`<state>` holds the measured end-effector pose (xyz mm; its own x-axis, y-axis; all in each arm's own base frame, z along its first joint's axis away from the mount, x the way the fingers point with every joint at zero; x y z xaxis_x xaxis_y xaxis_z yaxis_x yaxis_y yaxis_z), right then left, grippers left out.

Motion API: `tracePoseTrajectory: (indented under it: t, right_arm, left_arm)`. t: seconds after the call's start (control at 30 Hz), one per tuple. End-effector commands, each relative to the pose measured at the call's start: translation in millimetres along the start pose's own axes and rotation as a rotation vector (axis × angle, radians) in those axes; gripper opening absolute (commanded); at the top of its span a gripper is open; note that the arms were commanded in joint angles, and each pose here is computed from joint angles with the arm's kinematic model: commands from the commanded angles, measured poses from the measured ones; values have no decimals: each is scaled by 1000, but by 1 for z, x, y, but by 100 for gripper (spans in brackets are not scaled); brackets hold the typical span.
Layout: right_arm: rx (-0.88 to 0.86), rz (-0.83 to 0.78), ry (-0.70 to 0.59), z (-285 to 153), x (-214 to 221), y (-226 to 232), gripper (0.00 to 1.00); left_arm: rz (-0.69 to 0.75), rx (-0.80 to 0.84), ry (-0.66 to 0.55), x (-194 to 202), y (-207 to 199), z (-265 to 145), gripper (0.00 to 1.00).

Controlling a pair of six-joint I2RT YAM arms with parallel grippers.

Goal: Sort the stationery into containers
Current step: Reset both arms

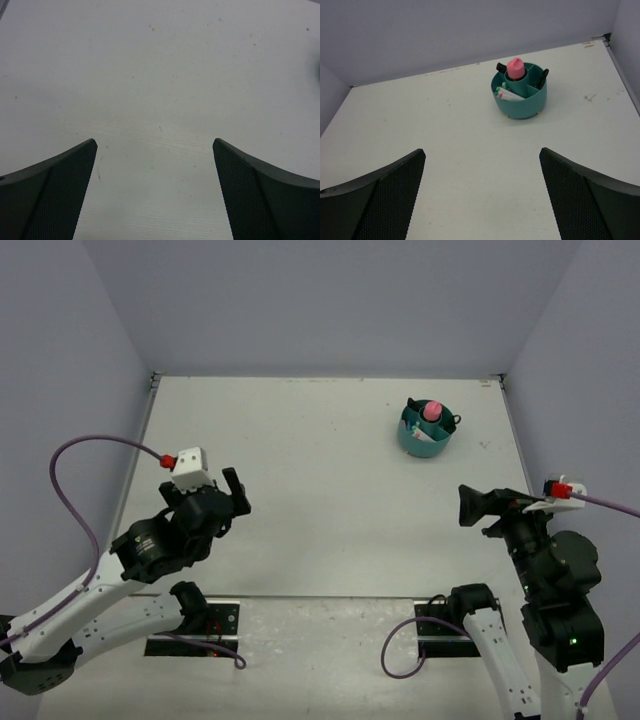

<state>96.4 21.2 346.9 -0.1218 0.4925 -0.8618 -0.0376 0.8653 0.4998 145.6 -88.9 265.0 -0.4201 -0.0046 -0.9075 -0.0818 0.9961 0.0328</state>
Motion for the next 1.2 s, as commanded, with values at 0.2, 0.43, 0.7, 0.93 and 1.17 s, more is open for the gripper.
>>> tracePoseTrajectory:
  t: [0.2,0.43,0.7,0.93,1.17]
  right_arm:
    - [11,-57,-17,-9,6,-9,99]
    - [14,-61,-2,1,10,-10,99]
    - [1,-58,30,8,16,-10,99]
    - [-19,-67,49,9,19,-9,99]
    - [-18,-64,53,9,17,-8,99]
  left_arm:
    - [-18,40,-61,-13,1,0,100]
    - [88,4,-29,4,4,8,100]
    - [27,-111,-38,9,20,8,100]
    - [-150,14,-208,-2,45,-17,100]
    - [-149,30,-214,-1,47,-19,100]
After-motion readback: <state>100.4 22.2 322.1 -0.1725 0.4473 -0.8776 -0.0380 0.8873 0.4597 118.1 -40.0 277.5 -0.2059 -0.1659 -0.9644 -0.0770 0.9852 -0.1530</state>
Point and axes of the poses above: each gripper's point midway between its finger pads, its own z axis out along the fingers, its own y axis along the line the jaws close on, x = y × z, the point moved 7 cm from there along -z, back along the fingers, and after that the axes turned 13 degrees about z, right-handed, at the moved point
